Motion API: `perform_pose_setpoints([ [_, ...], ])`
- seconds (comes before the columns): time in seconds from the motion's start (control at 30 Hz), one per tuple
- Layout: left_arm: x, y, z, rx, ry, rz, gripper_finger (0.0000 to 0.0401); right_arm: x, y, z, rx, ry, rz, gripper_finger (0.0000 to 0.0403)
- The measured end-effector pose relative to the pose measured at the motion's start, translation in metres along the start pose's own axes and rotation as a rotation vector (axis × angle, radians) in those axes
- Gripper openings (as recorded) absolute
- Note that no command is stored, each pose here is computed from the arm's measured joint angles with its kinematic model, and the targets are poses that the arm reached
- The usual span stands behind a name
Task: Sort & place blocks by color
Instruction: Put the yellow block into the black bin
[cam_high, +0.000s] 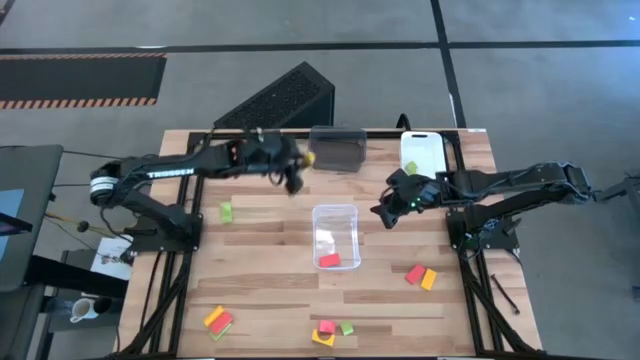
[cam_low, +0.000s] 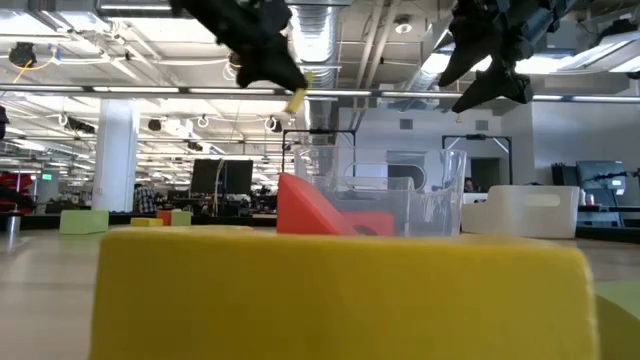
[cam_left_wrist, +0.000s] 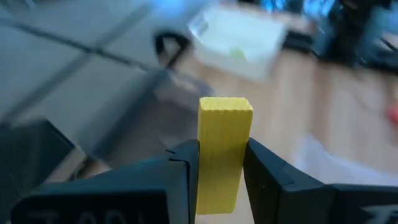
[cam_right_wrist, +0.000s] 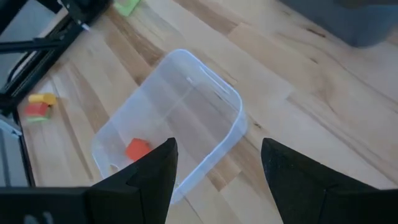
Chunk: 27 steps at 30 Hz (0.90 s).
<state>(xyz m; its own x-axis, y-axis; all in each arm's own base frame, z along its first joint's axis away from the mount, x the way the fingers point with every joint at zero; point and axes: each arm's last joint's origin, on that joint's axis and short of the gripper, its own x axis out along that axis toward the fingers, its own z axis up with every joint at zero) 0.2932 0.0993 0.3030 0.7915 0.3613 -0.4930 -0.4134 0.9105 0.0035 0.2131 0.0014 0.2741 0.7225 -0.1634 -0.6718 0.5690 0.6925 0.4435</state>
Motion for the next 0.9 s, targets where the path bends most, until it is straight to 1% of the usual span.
perform_pose_setpoints([
  [0.1, 0.025, 0.022, 0.006, 0.025, -0.112, 0.031, 0.0069, 0.0, 0.002, -0.001, 0.014, -0.021, -0.002, 0.0255],
  [0.17, 0.044, 0.037, 0.005, -0.023, -0.154, 0.034, 0.0069, 0.0, 0.003, 0.0, 0.026, -0.037, -0.006, 0.0255],
  [0.27, 0.073, 0.058, -0.006, -0.152, -0.105, 0.019, 0.0069, 0.0, 0.003, 0.0, 0.05, -0.051, -0.014, 0.0255],
  [0.33, 0.093, 0.069, -0.013, -0.213, -0.064, 0.011, 0.0069, 0.0, 0.002, 0.001, 0.063, -0.061, -0.022, 0.0255],
  [0.4, 0.106, 0.077, -0.014, -0.267, -0.046, -0.008, 0.0068, 0.0, 0.003, 0.001, 0.068, -0.07, -0.022, 0.0255],
  [0.5, 0.123, 0.084, -0.006, -0.291, -0.06, -0.036, 0.0069, 0.0, 0.003, 0.003, 0.073, -0.081, -0.013, 0.0255],
  [0.73, 0.15, 0.094, 0.006, -0.298, 0.009, -0.026, 0.0071, 0.0, 0.002, 0.006, 0.084, -0.095, -0.012, 0.0255],
  [0.9, 0.161, 0.093, 0.001, -0.293, 0.084, -0.044, 0.0072, 0.0, 0.002, 0.006, 0.081, -0.095, -0.011, 0.0255],
])
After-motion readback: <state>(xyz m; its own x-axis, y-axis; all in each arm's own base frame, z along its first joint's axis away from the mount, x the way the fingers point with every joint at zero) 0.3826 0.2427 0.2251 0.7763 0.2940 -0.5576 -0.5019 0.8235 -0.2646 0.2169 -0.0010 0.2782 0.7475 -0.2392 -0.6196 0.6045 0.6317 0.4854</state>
